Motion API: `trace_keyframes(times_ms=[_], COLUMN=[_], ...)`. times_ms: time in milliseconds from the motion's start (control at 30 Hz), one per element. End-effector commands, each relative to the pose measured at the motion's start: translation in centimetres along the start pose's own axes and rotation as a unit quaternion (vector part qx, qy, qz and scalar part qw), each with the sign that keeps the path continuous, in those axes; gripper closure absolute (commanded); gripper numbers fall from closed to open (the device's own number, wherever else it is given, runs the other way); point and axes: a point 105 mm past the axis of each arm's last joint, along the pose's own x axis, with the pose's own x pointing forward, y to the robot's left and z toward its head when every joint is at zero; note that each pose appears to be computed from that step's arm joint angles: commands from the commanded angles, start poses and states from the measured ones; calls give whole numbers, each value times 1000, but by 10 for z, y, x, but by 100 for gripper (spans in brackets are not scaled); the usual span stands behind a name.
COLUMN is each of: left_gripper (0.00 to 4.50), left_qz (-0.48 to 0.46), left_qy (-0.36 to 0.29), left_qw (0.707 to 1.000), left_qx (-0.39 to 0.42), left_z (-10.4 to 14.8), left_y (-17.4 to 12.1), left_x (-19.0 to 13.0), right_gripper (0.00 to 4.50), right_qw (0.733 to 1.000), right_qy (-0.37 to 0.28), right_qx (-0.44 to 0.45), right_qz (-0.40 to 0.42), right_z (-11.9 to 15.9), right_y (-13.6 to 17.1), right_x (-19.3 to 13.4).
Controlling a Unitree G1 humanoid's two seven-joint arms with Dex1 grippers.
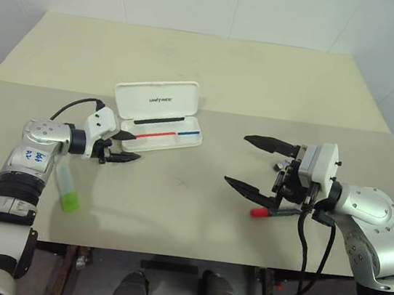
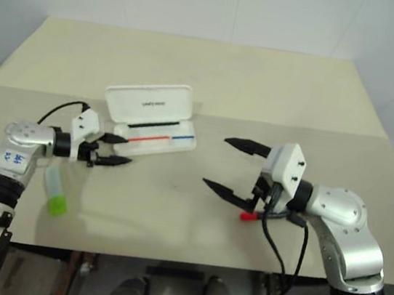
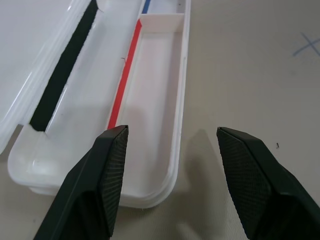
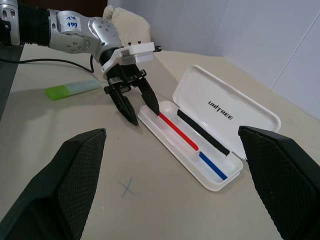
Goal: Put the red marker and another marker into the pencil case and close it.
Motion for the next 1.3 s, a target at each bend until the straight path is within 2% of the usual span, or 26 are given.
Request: trace_keyframes(times_ms=[33,367,500,700,833,1100,1200,1300], left_gripper=[161,161,244,445,448,448,448,448], left_qz=[5,5,-2,-11,-35,-81,-109,-138], left_qy=[7,15,19,28,30,-13,-36,-36], left_qw=[1000,1000,999,997,994,989,984,980], left_qx=[11,20,43,71,102,120,136,139], left_z=[0,0,2,8,15,40,51,50], left_y=[4,8,7,8,2,-18,-33,-53], left_x=[1,12,15,17,18,17,14,7], right_gripper=[0,0,0,0,0,0,0,0], right_qw=[999,999,999,998,998,998,999,999], right_qy=[-22,-30,-33,-35,-37,-35,-31,-26], right_qx=[-26,-32,-35,-39,-41,-39,-34,-28], right_qz=[-8,-16,-20,-22,-21,-17,-14,-9], right_z=[17,21,24,25,26,24,22,19], right_y=[-2,-3,-5,-9,-11,-12,-11,-10], right_x=[0,4,4,6,7,8,7,5])
